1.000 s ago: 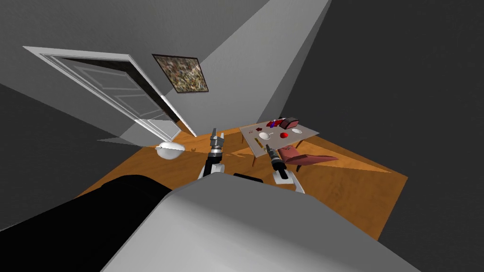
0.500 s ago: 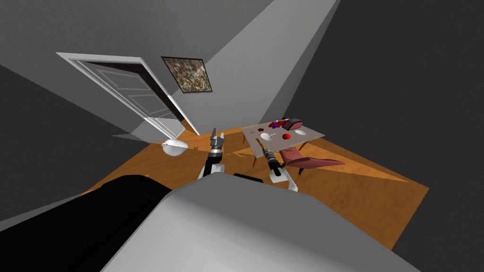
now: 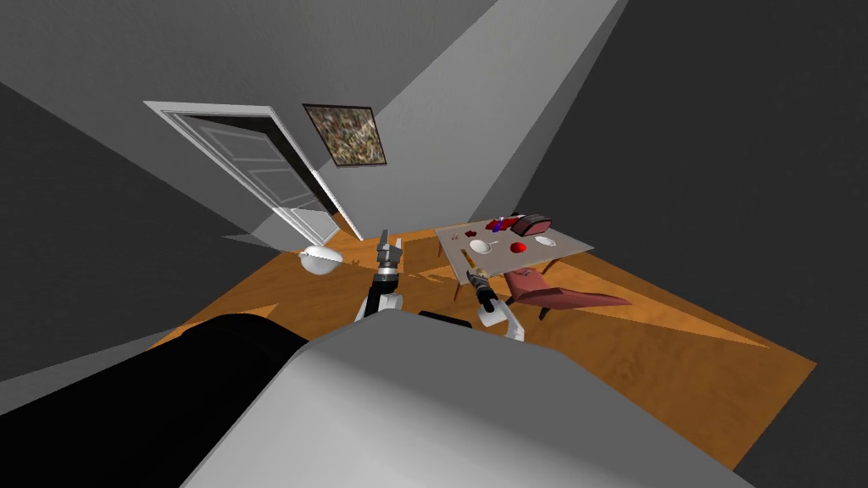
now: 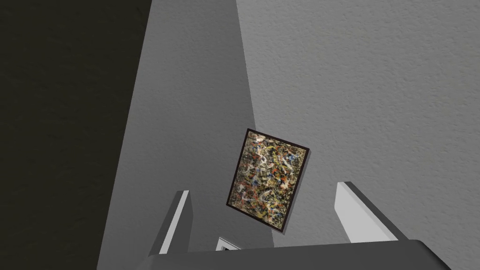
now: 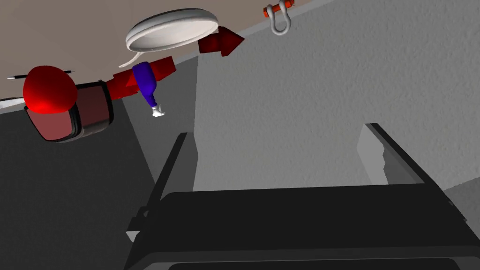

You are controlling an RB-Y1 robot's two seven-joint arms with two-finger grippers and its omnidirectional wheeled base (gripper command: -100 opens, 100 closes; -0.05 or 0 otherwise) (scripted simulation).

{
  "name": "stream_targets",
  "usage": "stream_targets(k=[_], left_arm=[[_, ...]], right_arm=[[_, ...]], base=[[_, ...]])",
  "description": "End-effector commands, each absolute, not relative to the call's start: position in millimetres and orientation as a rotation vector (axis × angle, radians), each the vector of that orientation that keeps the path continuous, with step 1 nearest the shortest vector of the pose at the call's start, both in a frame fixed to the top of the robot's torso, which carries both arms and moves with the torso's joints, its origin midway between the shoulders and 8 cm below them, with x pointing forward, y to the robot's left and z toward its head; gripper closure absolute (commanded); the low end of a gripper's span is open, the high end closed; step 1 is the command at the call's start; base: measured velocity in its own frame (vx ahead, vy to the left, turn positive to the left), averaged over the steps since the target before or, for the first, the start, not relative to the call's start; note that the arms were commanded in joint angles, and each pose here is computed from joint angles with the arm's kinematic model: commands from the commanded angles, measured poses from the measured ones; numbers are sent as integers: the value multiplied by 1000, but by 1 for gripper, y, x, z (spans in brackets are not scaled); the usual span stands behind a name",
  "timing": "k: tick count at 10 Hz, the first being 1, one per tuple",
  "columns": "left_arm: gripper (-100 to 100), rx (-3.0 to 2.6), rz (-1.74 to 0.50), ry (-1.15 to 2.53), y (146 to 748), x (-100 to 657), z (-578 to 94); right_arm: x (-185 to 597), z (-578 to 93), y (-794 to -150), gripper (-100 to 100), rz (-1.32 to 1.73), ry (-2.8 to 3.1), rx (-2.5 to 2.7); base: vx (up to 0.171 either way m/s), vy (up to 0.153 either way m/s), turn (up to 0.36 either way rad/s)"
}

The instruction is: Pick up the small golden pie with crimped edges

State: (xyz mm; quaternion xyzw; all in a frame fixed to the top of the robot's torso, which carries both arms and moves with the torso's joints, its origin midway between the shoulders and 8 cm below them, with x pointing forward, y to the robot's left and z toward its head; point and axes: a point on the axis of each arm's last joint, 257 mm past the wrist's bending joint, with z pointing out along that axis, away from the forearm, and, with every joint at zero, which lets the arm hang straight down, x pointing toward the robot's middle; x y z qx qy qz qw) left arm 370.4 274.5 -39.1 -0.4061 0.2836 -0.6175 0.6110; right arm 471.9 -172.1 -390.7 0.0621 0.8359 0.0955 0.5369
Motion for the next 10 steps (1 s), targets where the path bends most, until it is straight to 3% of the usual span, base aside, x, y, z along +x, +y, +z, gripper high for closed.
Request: stream_targets(k=[1, 10], left_arm=[[0, -937, -1425, 654, 275, 370, -39], [0, -937, -1425, 655, 275, 370, -39]], right_arm=[[473, -405, -166, -100, 149, 2030, 53], [450, -487, -175, -100, -164, 2210, -291]], base=[[15, -43, 137], [21, -41, 86]])
